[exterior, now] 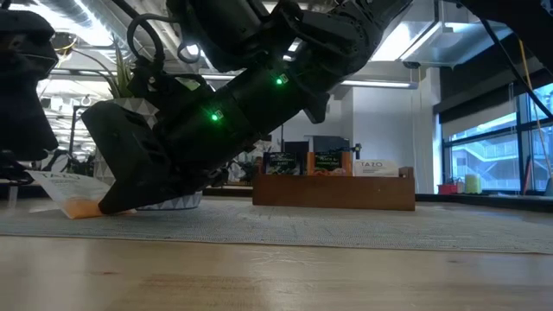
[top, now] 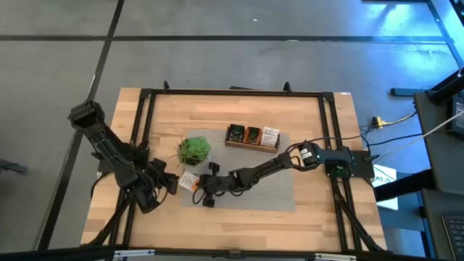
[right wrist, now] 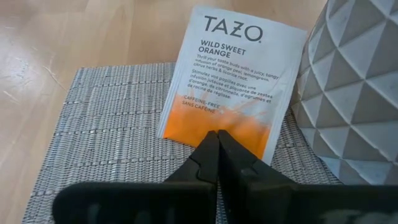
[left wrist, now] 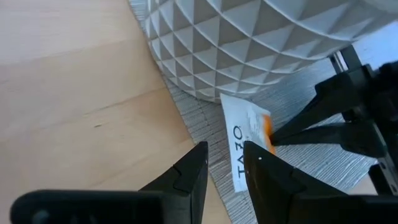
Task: Pick & Place Tea
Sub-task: Put the white tea bag into the right section of the wooden organizer
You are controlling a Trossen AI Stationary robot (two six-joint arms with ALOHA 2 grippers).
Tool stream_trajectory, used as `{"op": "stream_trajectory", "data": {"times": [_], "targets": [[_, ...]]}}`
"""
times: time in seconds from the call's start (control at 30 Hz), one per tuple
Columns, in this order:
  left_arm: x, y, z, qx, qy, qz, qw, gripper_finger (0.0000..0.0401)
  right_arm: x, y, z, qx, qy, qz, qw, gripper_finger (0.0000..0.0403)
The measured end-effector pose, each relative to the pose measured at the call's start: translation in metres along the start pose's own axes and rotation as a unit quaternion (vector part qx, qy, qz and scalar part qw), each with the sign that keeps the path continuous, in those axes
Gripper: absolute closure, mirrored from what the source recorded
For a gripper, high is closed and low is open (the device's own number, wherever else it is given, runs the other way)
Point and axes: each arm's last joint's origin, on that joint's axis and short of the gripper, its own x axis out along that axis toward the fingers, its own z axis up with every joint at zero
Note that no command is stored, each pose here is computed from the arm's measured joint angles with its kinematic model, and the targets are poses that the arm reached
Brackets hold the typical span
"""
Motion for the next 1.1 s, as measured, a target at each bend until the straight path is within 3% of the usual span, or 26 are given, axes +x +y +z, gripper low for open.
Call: {"op": "stream_trajectory", "data": {"times": [0.17,0.57,0.83,1.1], "targets": [[0.002,-0.003,0.0,0.011,0.003,-0.007,1.0,0.0291,0.0,0.0,0.0,-0.001,0.0,0.001,1.0,0.0394],[0.006,-0.017,0.0,0.011,0.014,-0.044,0.999,0.0191,0.0,0.0,0.0,-0.011,0.0,0.001,1.0,0.0393],[0.011,-0.017,0.003,-0.037,0.046,-0.017,0.998,0.0195,0.0,0.0,0.0,-0.011,0.0,0.002,1.0,0.0393],[0.019,-0.016,0.003,-0.037,0.053,0.014,0.998,0.0211,0.0,0.0,0.0,-0.011,0.0,0.003,1.0,0.0393]]}}
